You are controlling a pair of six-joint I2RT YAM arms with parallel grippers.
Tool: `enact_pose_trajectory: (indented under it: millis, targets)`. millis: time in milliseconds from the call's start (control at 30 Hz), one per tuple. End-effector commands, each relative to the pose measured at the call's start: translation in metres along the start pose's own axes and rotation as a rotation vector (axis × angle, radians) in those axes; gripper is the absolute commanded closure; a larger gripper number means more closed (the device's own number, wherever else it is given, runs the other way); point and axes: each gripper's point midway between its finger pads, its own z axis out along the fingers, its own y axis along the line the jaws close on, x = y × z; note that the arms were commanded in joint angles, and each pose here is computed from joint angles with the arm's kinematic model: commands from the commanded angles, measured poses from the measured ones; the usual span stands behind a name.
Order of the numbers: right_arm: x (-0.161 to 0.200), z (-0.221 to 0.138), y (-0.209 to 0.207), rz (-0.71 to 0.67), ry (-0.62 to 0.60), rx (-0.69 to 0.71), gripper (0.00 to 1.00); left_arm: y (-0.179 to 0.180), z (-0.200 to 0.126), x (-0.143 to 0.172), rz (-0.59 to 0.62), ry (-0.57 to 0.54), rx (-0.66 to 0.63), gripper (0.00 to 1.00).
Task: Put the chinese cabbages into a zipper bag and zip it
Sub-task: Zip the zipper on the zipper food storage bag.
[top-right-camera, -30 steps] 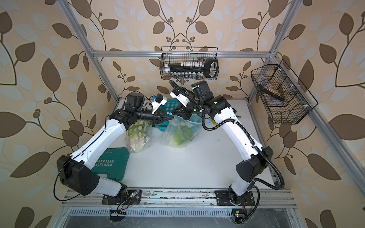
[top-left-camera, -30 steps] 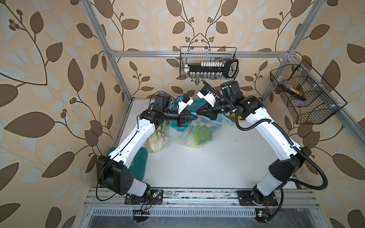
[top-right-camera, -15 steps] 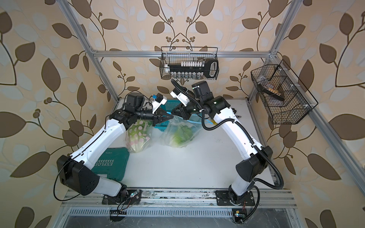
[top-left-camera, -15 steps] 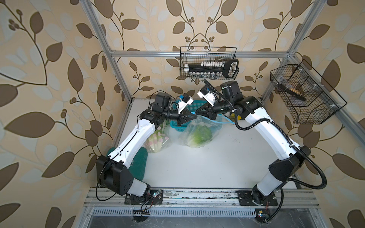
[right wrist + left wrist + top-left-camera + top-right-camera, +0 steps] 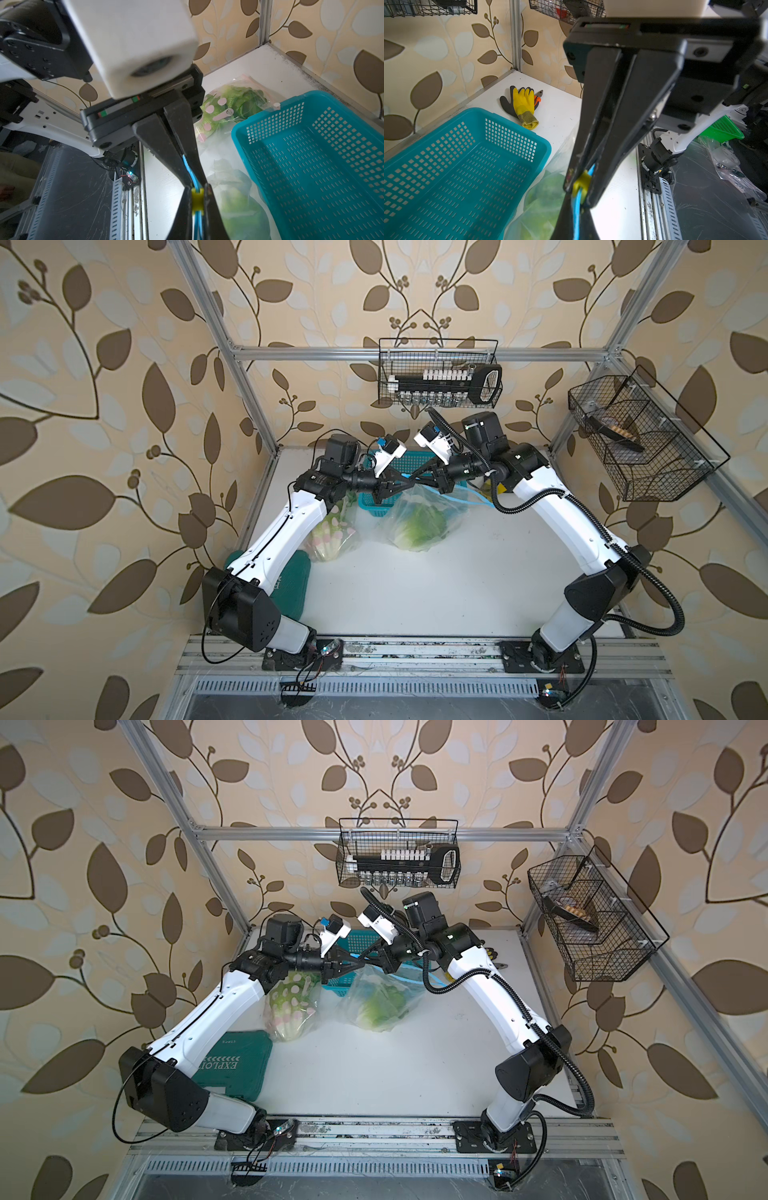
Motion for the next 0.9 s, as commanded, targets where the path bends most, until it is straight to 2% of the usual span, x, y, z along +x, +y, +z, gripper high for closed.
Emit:
enact_pose_trajectory:
  millis: [0,367,867]
  targets:
    - [0.003,-0.004,0.002,-0.002,-0.015,-0.014,1.00,-0.018,-0.014,-0.032,0.093,-0.072,-0.016,1.00]
    - [0.010,-0.035,-0.016,0.024,-0.090,0.073,1.00,0.005,-0.037,-0.029,0.036,-0.092,-0.190,1.00]
    - [0.049,-0.089,-0.059,0.090,-0.115,0.329,1.00,0.070,-0.080,0.013,-0.141,-0.071,-0.512,1.00]
